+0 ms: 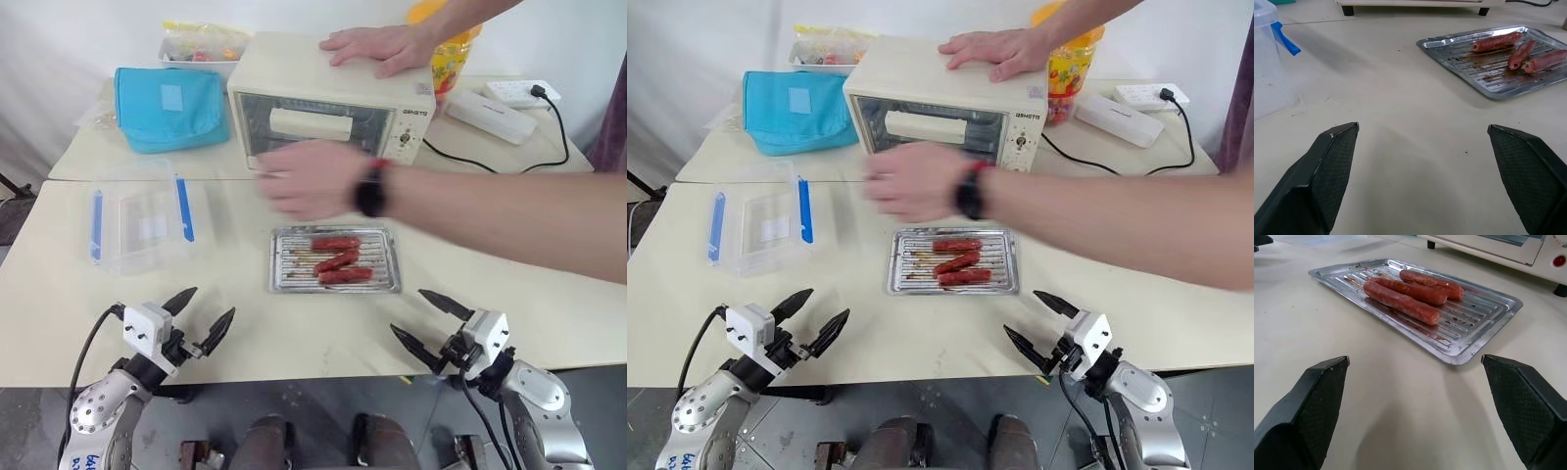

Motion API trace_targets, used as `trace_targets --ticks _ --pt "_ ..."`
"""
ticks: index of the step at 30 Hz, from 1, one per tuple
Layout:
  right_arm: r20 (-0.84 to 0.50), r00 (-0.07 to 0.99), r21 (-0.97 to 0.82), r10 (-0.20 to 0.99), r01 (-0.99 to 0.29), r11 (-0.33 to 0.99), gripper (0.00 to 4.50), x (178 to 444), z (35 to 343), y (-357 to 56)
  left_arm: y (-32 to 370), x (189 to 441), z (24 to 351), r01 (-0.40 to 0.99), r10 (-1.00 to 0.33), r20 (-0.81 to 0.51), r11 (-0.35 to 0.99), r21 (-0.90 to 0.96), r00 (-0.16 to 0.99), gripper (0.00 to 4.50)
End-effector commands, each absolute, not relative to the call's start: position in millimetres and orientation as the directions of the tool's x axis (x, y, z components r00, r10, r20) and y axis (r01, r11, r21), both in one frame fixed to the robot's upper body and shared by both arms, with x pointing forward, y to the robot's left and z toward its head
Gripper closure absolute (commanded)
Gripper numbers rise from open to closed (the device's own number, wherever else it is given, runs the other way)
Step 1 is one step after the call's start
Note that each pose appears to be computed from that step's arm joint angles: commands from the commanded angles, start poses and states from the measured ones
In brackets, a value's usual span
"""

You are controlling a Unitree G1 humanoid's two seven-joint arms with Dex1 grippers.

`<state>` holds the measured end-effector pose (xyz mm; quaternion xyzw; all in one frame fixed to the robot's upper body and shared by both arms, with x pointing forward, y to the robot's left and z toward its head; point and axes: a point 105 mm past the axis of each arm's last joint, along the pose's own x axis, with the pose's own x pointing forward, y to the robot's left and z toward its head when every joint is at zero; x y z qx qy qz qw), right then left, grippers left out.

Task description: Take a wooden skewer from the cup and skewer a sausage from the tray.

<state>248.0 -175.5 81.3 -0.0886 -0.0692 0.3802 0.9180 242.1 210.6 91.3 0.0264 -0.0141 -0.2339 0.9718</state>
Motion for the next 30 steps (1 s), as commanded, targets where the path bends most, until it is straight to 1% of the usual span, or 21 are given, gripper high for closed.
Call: trace_targets --ticks 1,30 --pt "0.084 0.691 -0.243 0.718 -0.684 0.688 0.0 246.8 91.3 -174.3 209.3 243.5 98.4 0.451 -0.455 0.044 0.889 0.077 0.889 0.02" --pt "0.086 0.696 -0.239 0.713 -0.68 0.693 0.0 249.1 91.5 -171.7 209.5 245.7 98.3 0.455 -0.46 0.035 0.886 0.089 0.887 0.02"
